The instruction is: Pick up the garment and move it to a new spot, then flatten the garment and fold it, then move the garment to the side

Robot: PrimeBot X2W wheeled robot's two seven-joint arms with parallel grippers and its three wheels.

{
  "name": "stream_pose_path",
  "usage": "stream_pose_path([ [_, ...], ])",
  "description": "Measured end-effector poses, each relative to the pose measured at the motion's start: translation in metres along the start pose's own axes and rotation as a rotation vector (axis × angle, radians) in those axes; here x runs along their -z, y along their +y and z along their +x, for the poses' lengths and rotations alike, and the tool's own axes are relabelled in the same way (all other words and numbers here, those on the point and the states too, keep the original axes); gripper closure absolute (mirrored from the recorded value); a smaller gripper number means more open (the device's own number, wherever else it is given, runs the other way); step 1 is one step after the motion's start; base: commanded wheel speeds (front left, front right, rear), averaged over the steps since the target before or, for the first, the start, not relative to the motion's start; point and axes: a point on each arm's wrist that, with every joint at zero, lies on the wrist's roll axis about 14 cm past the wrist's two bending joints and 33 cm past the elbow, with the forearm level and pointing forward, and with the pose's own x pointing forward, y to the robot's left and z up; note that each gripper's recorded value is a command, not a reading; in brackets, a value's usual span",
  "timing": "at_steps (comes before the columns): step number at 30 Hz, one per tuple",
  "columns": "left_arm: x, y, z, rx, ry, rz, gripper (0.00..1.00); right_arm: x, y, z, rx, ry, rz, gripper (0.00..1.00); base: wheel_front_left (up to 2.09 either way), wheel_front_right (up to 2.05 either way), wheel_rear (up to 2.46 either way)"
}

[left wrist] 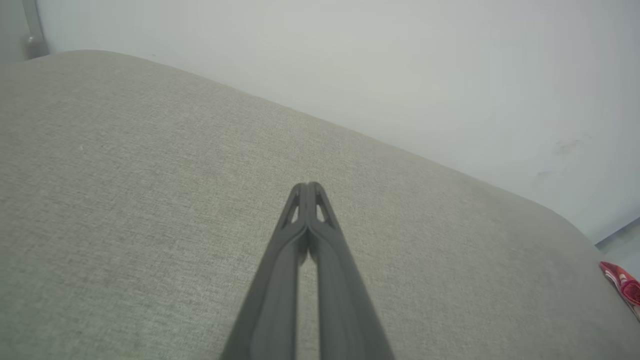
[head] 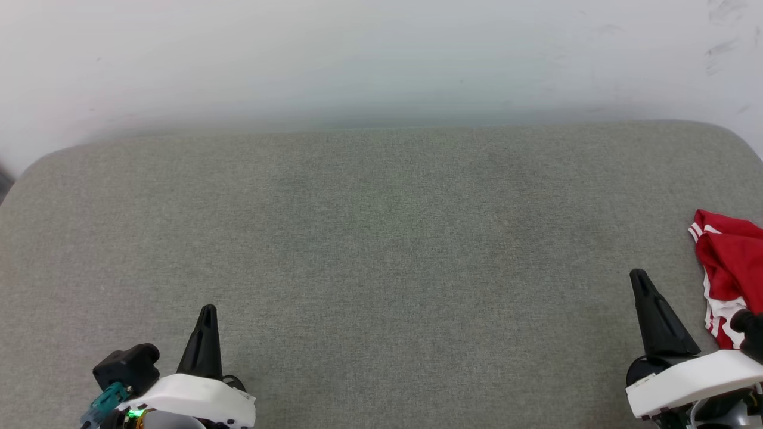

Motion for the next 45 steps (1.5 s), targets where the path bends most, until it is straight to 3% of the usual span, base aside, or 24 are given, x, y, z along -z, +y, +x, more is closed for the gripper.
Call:
stream_pose_path([
  [22,0.002,0.009,0.004,-0.039,0.045,-0.345,1.00,0.008,-0.006,0.006,0.013,0.000,0.345,1.00,0.00,0.00,0.00],
  [45,-0.001,0.010,0.006,-0.038,0.050,-0.635,1.00,0.011,-0.009,0.013,0.024,-0.009,0.627,1.00,0.00,0.00,0.00],
])
